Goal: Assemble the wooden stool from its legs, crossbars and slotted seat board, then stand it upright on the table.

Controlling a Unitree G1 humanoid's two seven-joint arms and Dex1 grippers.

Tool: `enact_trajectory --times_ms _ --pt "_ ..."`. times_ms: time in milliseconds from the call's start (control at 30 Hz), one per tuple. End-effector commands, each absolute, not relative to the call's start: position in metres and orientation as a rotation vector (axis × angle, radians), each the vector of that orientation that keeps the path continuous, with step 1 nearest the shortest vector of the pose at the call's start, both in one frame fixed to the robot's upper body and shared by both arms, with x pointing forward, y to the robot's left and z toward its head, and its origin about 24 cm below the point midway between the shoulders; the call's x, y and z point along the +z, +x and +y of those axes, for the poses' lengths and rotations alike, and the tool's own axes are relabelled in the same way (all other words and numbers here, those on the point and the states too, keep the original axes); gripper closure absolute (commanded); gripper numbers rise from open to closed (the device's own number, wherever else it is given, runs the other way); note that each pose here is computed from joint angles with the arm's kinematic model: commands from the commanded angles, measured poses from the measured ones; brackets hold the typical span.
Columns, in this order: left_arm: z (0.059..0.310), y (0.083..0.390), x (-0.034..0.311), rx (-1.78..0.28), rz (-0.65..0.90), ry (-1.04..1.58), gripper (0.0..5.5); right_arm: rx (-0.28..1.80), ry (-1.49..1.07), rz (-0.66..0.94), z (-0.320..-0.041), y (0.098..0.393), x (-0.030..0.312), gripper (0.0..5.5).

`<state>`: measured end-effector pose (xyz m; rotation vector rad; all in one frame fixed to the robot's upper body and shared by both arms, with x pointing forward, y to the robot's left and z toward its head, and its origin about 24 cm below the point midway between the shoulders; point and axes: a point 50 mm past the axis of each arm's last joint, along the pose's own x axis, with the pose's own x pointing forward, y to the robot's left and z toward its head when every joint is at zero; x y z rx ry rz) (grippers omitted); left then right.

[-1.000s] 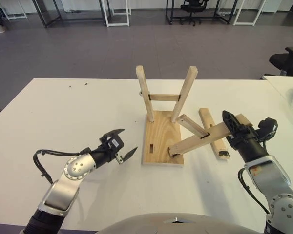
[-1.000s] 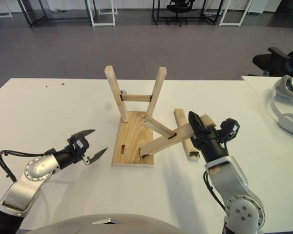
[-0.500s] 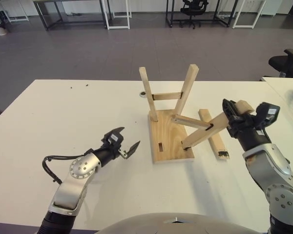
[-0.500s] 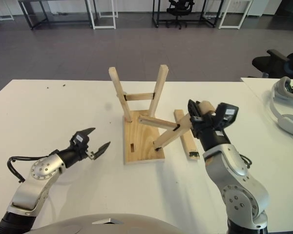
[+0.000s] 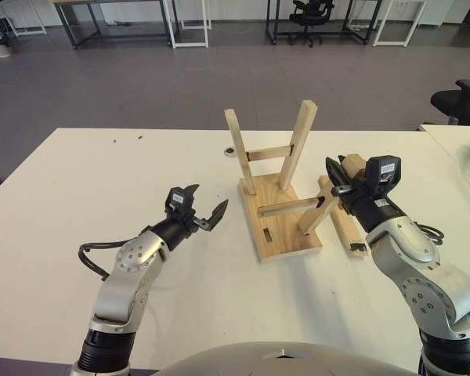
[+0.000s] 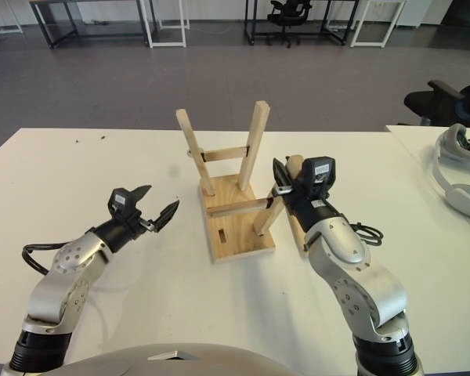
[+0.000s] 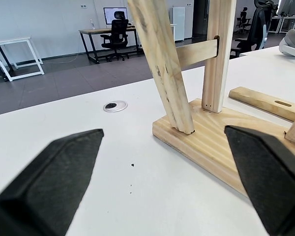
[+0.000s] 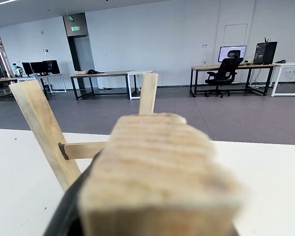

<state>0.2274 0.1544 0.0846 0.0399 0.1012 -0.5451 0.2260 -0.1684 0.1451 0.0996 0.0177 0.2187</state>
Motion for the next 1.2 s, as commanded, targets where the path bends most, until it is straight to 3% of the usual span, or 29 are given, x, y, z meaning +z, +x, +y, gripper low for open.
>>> enact_trajectory --times_ms 33,67,333,400,467,533,600,700,800,1200 --pt "0.155 0.231 0.086 -0.526 0.090 0.041 0.96 0.195 0.122 0.028 -0.179 0.239 0.144 4.38" --pt "0.155 0.233 0.086 -0.521 0.085 0.043 0.96 0.239 0.136 -0.039 -0.176 0.241 0.159 4.38" --pt "0.162 0.239 0.085 -0.496 0.068 0.057 0.96 0.469 0.270 -0.413 -0.174 0.237 0.249 2.78" --pt "0.161 0.242 0.086 -0.492 0.058 0.056 0.96 0.512 0.380 -0.522 -0.189 0.234 0.279 2.43" --pt "0.162 0.244 0.086 -0.476 0.047 0.051 0.96 0.352 0.455 -0.546 -0.227 0.247 0.285 2.43" --pt "0.166 0.247 0.087 -0.423 0.018 0.049 0.96 0.138 0.371 -0.346 -0.260 0.266 0.242 2.43" --pt "0.169 0.253 0.089 -0.371 -0.005 0.048 0.96 0.055 0.211 -0.133 -0.272 0.267 0.183 2.43" --pt "0.170 0.256 0.086 -0.343 -0.003 0.061 0.96 0.079 0.131 0.172 -0.269 0.253 0.102 2.43" --pt "0.171 0.255 0.082 -0.334 0.013 0.069 0.96 0.158 0.126 0.359 -0.257 0.240 0.062 2.43" --pt "0.162 0.254 0.076 -0.358 0.053 0.076 0.96 0.176 0.108 0.633 -0.239 0.242 0.033 2.43"
